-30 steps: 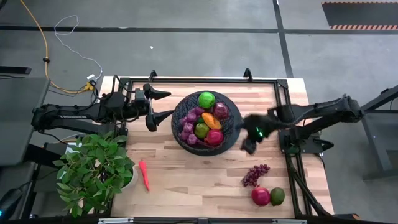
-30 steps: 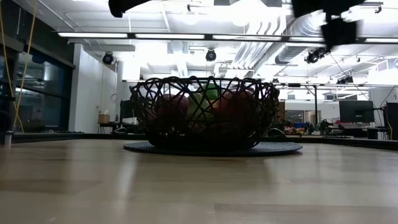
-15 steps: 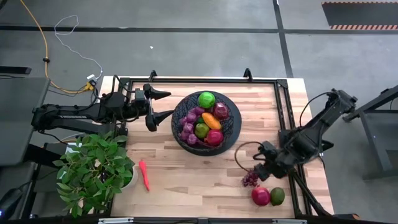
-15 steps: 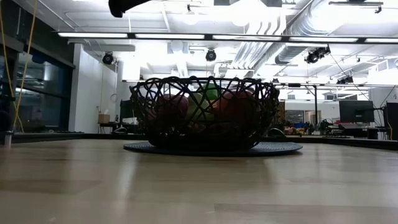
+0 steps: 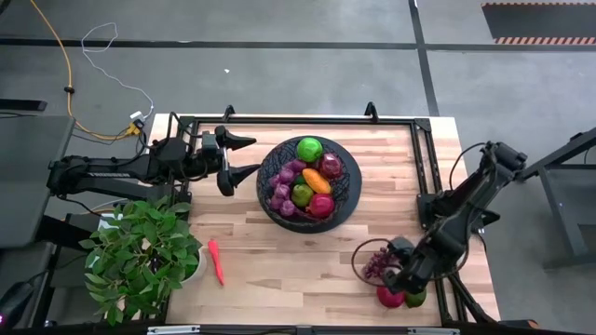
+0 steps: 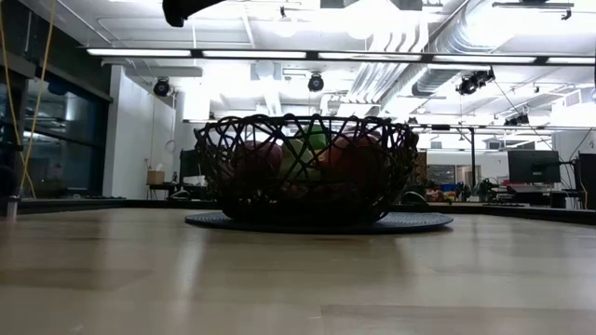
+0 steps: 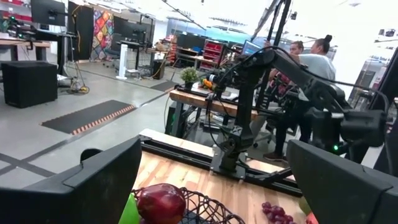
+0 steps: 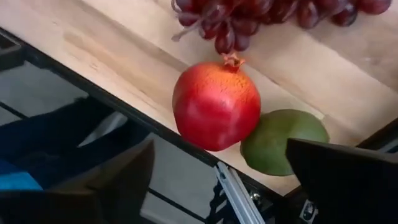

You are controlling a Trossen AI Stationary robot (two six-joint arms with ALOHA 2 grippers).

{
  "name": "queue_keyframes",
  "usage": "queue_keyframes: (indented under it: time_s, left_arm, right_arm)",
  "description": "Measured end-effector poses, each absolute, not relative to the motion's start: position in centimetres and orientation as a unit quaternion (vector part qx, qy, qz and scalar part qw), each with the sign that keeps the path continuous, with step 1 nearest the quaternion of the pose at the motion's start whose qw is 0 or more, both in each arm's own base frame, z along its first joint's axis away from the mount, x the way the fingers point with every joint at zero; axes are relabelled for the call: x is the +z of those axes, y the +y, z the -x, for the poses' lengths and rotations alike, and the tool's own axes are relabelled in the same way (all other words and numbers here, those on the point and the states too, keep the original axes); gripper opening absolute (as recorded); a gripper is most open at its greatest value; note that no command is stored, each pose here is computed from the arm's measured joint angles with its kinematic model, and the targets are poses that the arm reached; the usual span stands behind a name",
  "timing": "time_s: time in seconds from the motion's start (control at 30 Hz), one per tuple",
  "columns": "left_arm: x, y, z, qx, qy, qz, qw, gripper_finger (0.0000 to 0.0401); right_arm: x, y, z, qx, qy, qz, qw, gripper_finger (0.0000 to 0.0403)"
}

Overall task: Build produce basket
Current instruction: Put the red pomegranate into basket

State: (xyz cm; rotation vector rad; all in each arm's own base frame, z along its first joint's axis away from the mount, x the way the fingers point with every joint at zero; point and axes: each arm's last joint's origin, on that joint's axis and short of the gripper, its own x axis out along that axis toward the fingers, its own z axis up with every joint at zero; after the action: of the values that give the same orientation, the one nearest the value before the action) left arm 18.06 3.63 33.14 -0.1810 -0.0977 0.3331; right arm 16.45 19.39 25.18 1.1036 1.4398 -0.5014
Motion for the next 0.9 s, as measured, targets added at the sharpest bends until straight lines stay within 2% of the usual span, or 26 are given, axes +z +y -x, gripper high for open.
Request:
queue_keyframes:
  time_s: [0.07, 0.13, 0.33, 0.5, 0.9]
  left_arm:
    - [33.1, 3.6, -18.1, 0.166, -0.049, 0.09, 0.981, 0.0388]
    - [33.1, 3.6, -18.1, 0.165, -0.049, 0.091, 0.981, 0.0388]
    - [33.1, 3.6, -18.1, 0.165, -0.049, 0.094, 0.981, 0.0388]
    - [33.1, 3.6, -18.1, 0.165, -0.049, 0.094, 0.981, 0.0388]
    - [33.1, 3.6, -18.1, 0.165, -0.049, 0.094, 0.981, 0.0388]
  right_arm:
    - [24.4, 19.8, -16.8, -0.225, 0.623, -0.463, 0.589, 0.0385]
    - [23.7, 20.0, -17.0, -0.233, 0.627, -0.446, 0.594, 0.0394]
    - [22.5, 20.9, -17.6, -0.232, 0.646, -0.446, 0.575, 0.0379]
    - [21.6, 21.9, -18.5, -0.214, 0.641, -0.457, 0.578, 0.0378]
    - [18.1, 23.1, -19.4, -0.253, 0.664, -0.425, 0.561, 0.0378]
